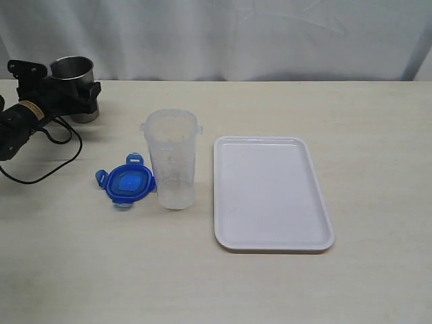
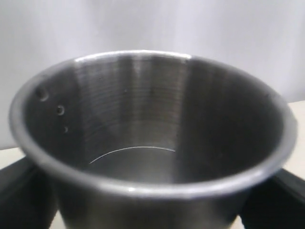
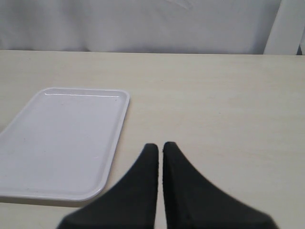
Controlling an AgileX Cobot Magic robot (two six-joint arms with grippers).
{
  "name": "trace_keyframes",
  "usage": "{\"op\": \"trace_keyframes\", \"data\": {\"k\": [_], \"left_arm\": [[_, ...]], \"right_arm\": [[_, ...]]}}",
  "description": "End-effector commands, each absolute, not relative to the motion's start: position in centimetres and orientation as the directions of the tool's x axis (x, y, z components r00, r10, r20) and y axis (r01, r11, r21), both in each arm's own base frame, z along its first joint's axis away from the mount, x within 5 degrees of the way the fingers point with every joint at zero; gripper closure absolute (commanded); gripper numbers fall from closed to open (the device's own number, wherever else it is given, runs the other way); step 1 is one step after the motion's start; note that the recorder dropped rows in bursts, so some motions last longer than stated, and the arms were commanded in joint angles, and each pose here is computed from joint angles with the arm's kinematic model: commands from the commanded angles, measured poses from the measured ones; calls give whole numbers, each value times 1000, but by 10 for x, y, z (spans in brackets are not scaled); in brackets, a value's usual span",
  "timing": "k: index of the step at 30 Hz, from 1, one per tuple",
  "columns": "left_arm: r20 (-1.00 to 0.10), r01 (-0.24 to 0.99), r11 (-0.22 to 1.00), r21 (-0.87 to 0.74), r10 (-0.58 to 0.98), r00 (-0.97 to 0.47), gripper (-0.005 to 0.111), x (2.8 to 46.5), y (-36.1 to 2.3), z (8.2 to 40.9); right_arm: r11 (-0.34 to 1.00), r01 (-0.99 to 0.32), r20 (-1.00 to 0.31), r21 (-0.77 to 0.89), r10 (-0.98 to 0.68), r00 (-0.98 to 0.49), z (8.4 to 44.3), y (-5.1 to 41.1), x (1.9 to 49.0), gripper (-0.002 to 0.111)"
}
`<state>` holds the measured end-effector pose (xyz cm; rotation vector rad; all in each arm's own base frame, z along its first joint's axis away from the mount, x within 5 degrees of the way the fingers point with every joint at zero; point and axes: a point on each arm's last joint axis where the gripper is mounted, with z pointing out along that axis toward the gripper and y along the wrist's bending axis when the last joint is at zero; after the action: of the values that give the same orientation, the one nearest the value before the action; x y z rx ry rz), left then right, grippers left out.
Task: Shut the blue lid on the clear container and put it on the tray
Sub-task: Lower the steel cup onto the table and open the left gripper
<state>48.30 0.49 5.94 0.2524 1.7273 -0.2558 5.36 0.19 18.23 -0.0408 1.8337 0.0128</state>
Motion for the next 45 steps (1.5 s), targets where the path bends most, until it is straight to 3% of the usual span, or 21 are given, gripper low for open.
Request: {"op": "trace_keyframes", "data": {"k": [1, 8, 15, 22, 35, 38, 42, 45], "left_arm": [[-989, 324, 946, -20, 29, -145, 14, 485, 4, 63], [-991, 286, 957, -48, -10, -132, 13, 486, 7, 65], [-965, 159, 983, -94, -51, -256, 13, 487, 17, 55], [-964, 270, 963, -21, 51, -259, 13, 485, 9, 54], [-964, 210, 977, -25, 32, -266, 13, 486, 14, 53], [-945, 174, 984, -28, 31, -326, 14, 485, 17, 54], [-931, 259, 965, 40, 130, -342, 14, 483, 12, 54], [-937, 272, 962, 20, 113, -331, 14, 483, 11, 56]], "right_arm": [[999, -37, -967, -16, -25, -254, 182, 2, 53, 104], [999, -37, -967, -16, -25, -254, 182, 2, 53, 104], [999, -37, -967, -16, -25, -254, 182, 2, 53, 104], [999, -37, -967, -16, -25, -254, 182, 2, 53, 104], [999, -37, -967, -16, -25, -254, 182, 2, 53, 104], [999, -37, -967, -16, -25, -254, 182, 2, 53, 104], [999, -37, -967, -16, -25, -254, 182, 2, 53, 104], [999, -37, -967, -16, -25, -254, 182, 2, 53, 104]]}}
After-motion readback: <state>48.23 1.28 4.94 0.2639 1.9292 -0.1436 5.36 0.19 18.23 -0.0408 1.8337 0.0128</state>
